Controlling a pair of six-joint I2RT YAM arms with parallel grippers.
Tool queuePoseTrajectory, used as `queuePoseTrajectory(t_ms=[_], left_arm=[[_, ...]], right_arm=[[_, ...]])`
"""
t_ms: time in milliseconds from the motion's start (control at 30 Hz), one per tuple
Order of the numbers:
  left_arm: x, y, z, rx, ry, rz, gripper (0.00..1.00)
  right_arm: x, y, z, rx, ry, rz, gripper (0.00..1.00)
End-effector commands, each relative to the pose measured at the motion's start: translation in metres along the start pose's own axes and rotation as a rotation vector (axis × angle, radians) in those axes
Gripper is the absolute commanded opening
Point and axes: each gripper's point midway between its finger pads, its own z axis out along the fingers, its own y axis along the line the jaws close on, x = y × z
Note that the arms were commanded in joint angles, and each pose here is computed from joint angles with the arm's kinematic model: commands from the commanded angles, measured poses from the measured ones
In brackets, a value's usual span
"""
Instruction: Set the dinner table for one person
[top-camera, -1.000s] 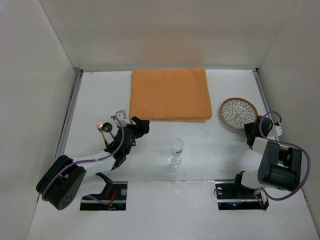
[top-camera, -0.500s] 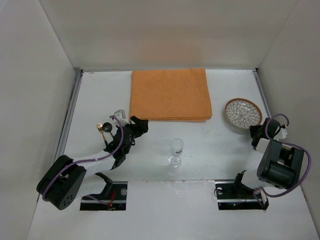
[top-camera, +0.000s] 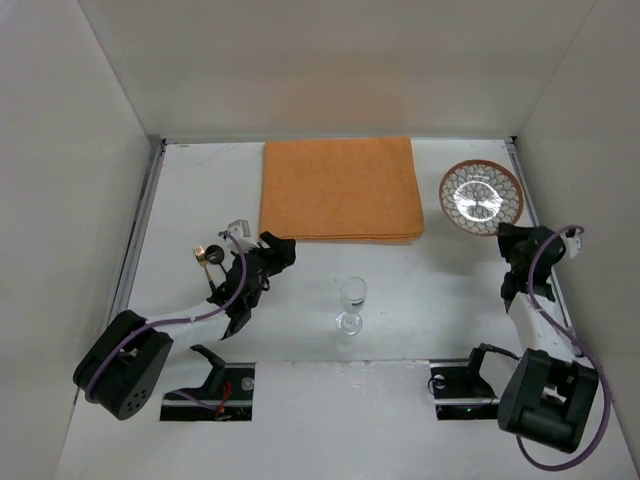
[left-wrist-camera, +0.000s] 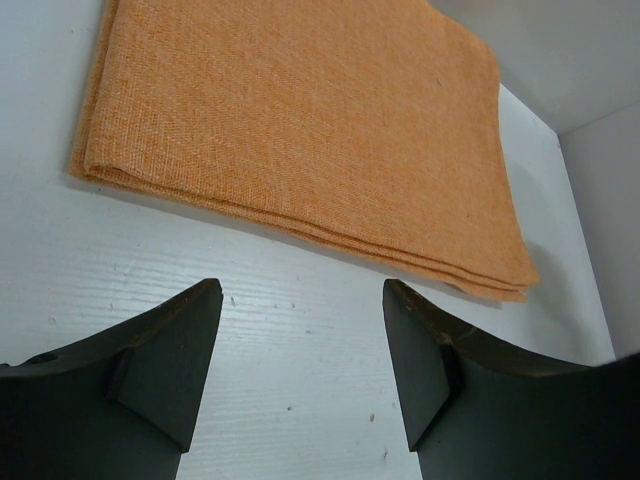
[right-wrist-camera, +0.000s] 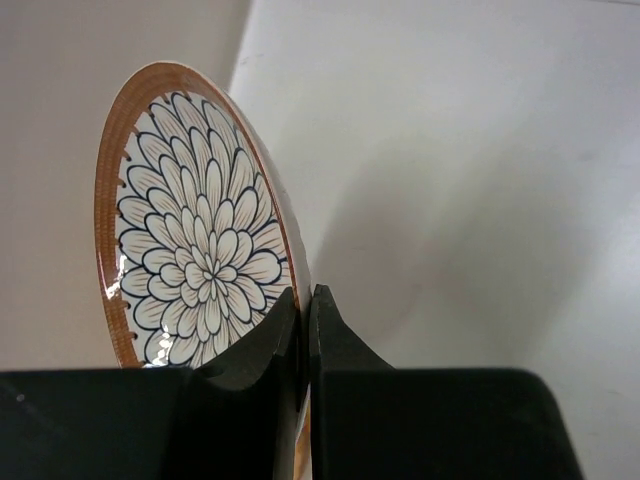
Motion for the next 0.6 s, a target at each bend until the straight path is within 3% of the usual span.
queuePoseTrajectory(t_ms=[0,300,567], left_arm=[[-0.012,-0.004,0.0,0.022,-0.052,-0.023,0.63],[-0.022,0.009,-0.003,-0.012,-0.077,-0.036,0.63],[-0.024,0.016,-0.002,-0.036,-0.081,-0.046,0.63]], right_arm=[[0.002,0.122,-0.017,-0.345,0.046,0.001,0.0],[0.169,0.243,-0.005,-0.51,0.378,-0.161,0.0],[0.268,0.27,0.039,-0.456,0.478,-0.225,0.0]])
